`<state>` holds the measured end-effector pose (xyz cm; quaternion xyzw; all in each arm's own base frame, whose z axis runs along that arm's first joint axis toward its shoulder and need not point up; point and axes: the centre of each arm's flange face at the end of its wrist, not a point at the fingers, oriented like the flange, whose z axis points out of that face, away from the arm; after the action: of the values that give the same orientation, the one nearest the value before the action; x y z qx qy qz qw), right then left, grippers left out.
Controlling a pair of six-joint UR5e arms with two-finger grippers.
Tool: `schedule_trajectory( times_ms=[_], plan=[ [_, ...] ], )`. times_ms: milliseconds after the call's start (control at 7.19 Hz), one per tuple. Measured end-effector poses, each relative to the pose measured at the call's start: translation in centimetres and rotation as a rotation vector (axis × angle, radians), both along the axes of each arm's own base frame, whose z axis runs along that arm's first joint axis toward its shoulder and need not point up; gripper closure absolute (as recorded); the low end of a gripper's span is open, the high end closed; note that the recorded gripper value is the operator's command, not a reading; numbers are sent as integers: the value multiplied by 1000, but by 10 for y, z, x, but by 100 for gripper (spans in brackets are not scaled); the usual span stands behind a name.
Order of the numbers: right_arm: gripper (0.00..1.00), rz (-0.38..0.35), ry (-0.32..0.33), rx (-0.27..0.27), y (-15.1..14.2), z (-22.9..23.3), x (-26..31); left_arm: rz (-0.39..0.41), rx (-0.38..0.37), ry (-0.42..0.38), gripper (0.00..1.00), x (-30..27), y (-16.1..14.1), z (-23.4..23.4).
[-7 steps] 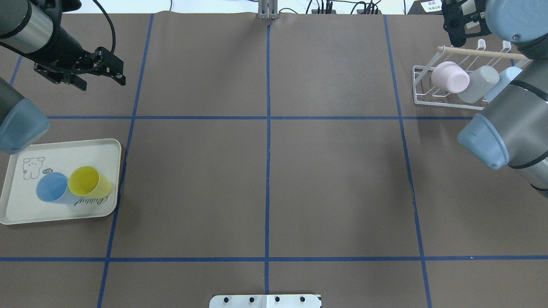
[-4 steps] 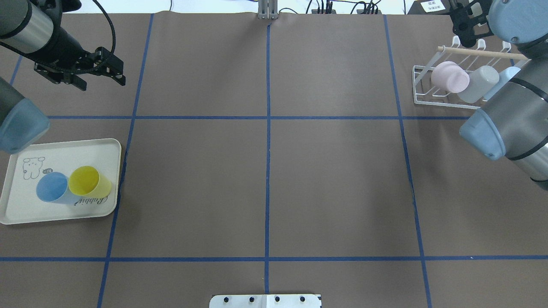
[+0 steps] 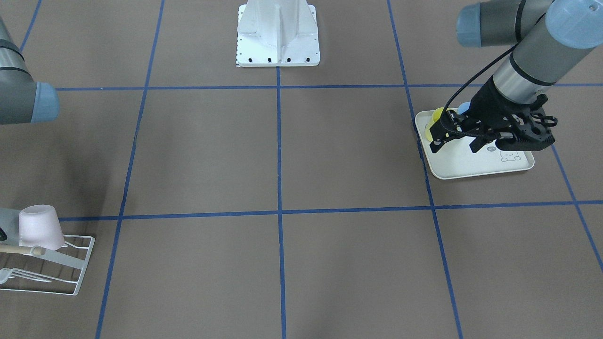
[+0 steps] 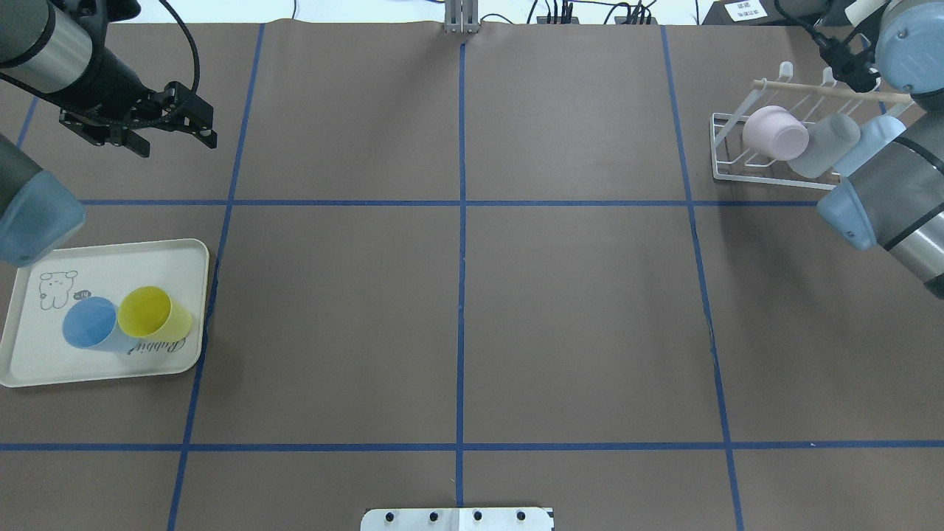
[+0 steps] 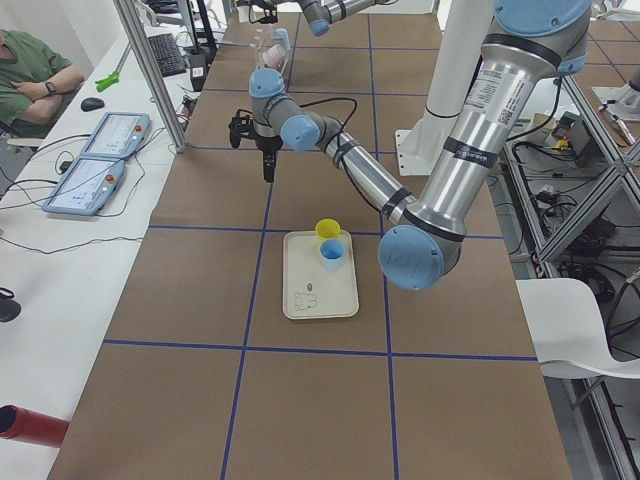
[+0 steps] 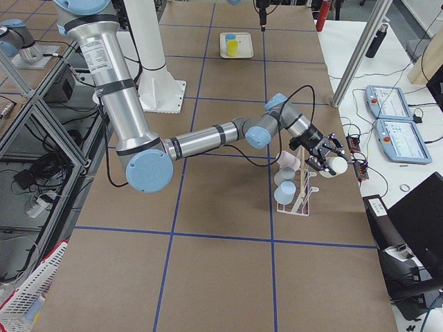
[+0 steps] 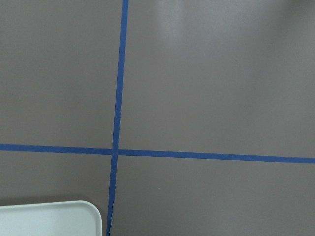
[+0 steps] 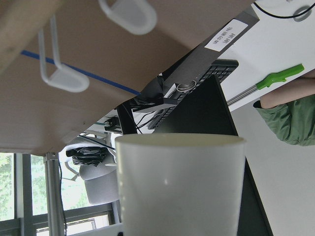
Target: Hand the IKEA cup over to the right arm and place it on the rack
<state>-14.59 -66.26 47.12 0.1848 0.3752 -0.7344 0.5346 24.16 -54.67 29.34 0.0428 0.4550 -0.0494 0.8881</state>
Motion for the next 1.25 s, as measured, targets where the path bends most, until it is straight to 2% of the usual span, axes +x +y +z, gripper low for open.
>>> schedule_trajectory(
  times_ms=[278, 556, 834, 1252],
  plan=[
    [92, -51, 144, -4, 1, 13, -2, -1, -1, 2, 0, 0, 1, -1],
    [91, -49, 229, -3, 10, 26, -17, -2, -1, 4, 0, 0, 1, -1],
    [87, -41, 242, 4, 14, 29, -22, -2, -1, 5, 0, 0, 1, -2],
    [74, -31, 253, 0, 21, 39, -26, -2, 0, 7, 0, -1, 2, -3]
  ],
)
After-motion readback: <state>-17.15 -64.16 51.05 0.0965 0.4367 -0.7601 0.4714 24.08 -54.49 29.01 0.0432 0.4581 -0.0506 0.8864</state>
